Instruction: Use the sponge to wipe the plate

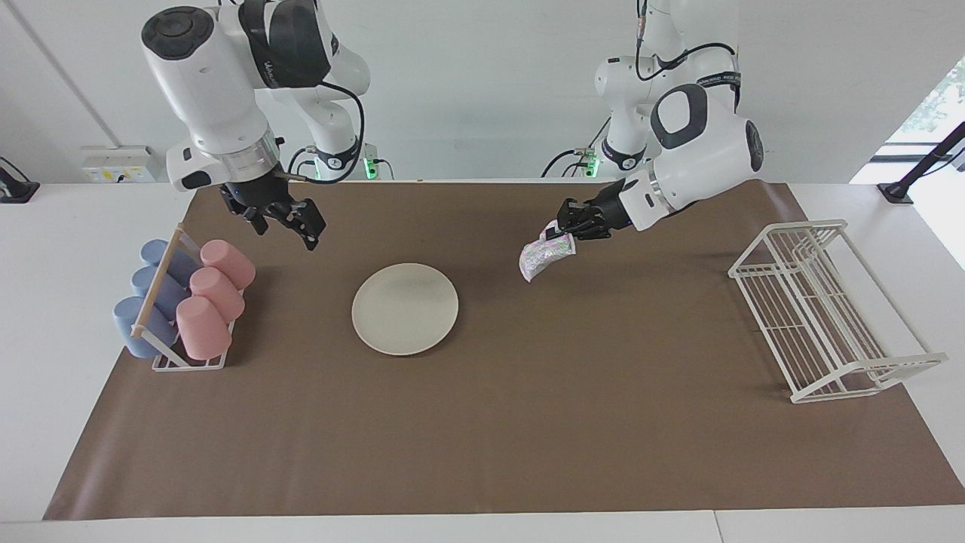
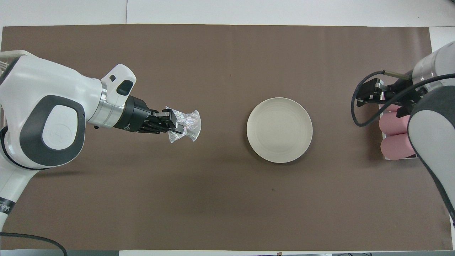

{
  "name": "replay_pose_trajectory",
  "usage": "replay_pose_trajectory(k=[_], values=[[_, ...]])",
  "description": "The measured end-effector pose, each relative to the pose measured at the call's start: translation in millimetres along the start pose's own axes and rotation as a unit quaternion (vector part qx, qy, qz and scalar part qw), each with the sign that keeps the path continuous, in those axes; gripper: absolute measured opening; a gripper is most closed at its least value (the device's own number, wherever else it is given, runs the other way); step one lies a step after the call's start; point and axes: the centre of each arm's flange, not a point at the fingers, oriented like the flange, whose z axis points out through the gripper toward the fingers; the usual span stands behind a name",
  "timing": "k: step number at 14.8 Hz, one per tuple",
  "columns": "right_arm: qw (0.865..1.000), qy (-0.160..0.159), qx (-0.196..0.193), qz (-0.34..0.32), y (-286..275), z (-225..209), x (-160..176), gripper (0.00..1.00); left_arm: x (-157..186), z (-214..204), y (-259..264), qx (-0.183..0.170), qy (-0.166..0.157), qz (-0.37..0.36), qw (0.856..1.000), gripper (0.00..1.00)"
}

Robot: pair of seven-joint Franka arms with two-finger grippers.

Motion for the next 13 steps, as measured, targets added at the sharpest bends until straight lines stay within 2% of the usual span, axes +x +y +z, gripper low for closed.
replay_pose_trajectory(k=[3,5,9,13], values=[[0.999,-0.002,0.001,-0.044,30.1,-1.8,5.4,1.0,5.3,-6.9,-3.2,0.115,0.005,-0.024,0.993,0.07],[0.999,-0.005,0.001,-0.05,37.3,0.4,7.3,1.0,0.5,0.9,-7.4,0.202,0.003,-0.022,0.979,0.07],[0.998,-0.015,-0.001,-0.055,37.4,2.2,4.8,1.0,-12.1,0.7,-12.3,0.346,0.0,-0.028,0.938,0.07],[0.996,-0.02,0.001,-0.09,59.4,-2.8,5.0,1.0,-21.3,-22.6,-18.6,0.471,0.004,-0.036,0.882,0.07]])
